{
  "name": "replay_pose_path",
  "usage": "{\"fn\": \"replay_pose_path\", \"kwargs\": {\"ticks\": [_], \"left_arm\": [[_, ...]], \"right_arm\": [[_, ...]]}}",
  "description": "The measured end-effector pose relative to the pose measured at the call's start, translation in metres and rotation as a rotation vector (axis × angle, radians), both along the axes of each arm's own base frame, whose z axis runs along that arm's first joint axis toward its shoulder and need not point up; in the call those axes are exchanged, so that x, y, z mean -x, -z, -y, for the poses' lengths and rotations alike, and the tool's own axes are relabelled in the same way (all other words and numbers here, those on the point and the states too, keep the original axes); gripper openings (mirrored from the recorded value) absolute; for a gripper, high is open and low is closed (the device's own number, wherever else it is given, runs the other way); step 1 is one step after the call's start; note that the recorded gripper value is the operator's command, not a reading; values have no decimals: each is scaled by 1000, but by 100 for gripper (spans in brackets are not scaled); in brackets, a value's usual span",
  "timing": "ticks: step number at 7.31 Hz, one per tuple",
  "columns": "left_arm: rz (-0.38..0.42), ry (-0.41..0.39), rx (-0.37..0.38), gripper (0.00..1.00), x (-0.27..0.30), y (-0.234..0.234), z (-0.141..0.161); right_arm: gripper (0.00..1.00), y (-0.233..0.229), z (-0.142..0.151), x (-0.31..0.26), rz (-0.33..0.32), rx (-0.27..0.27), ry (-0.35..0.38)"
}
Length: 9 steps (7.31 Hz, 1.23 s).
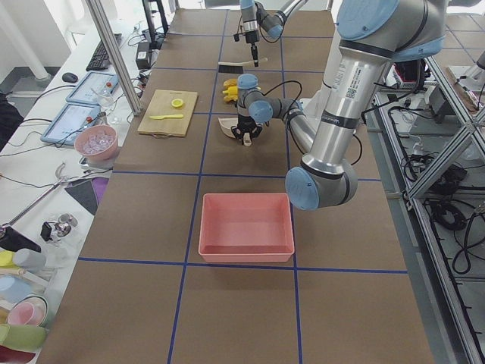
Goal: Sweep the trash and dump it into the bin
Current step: 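Grasp the dustpan handle with left gripper while right lowers the brush, then sweep the corn, ginger and potato into the dustpan with the right-held brush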
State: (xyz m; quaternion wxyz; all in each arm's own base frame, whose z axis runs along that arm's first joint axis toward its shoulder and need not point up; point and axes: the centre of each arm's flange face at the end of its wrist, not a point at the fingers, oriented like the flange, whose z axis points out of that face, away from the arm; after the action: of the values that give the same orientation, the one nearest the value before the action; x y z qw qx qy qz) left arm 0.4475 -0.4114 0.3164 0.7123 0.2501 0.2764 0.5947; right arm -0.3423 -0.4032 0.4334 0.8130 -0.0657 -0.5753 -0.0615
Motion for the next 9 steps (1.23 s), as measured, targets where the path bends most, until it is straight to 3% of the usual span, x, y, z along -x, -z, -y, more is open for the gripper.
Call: {"fn": "replay_pose_path", "kwargs": {"ticks": [5,9], "left_arm": [[47,19,25,0,-13,75,20],[32,-1,14,0,-44,93,26]], "right_arm": [[0,0,2,25,-5,-3,23],[0,10,0,46,0,-17,31]]}}
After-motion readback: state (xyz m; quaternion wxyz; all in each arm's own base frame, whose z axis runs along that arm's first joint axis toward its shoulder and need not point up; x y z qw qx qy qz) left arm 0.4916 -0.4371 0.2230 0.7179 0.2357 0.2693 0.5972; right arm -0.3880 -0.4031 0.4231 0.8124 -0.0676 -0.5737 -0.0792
